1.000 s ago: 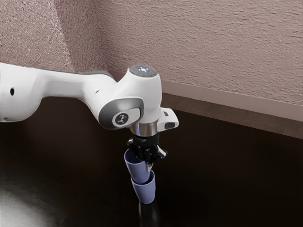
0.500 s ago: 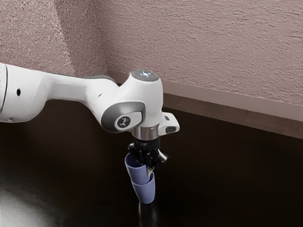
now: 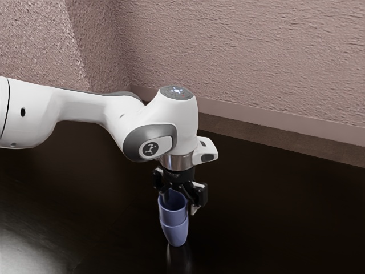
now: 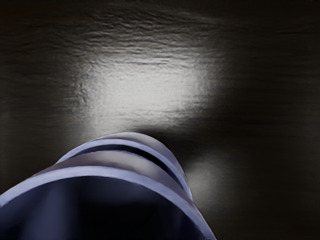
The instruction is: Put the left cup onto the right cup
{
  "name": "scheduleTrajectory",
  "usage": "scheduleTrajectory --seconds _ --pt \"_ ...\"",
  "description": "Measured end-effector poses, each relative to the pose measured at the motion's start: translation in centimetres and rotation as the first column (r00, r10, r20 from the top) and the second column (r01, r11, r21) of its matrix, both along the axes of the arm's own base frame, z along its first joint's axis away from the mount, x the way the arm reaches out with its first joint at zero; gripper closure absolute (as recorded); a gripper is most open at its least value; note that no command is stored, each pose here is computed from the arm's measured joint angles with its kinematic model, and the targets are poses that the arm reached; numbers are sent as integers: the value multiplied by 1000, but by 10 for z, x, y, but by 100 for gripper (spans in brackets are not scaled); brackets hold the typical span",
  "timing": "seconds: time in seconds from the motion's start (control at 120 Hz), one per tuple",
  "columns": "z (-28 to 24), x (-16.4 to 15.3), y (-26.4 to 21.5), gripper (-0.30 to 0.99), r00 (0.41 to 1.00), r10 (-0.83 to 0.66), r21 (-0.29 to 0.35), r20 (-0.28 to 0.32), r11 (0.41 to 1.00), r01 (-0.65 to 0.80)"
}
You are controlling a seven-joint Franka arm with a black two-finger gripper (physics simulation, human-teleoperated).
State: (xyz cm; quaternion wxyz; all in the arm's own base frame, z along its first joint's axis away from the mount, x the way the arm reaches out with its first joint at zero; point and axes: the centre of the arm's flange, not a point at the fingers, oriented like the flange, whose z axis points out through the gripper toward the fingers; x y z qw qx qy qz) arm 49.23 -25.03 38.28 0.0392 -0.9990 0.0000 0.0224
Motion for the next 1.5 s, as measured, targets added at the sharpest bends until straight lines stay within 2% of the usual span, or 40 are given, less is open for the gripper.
scheduleTrajectory --seconds 0.383,0.9,1.283,1.5 --pt "3 1 0 1 1000 1 2 9 1000 -1" --pt "35 -3 6 0 998 10 18 56 1000 -11" --pt "121 13 4 0 992 -3 7 125 1000 2" --pt "163 19 10 0 991 -52 10 122 999 51"
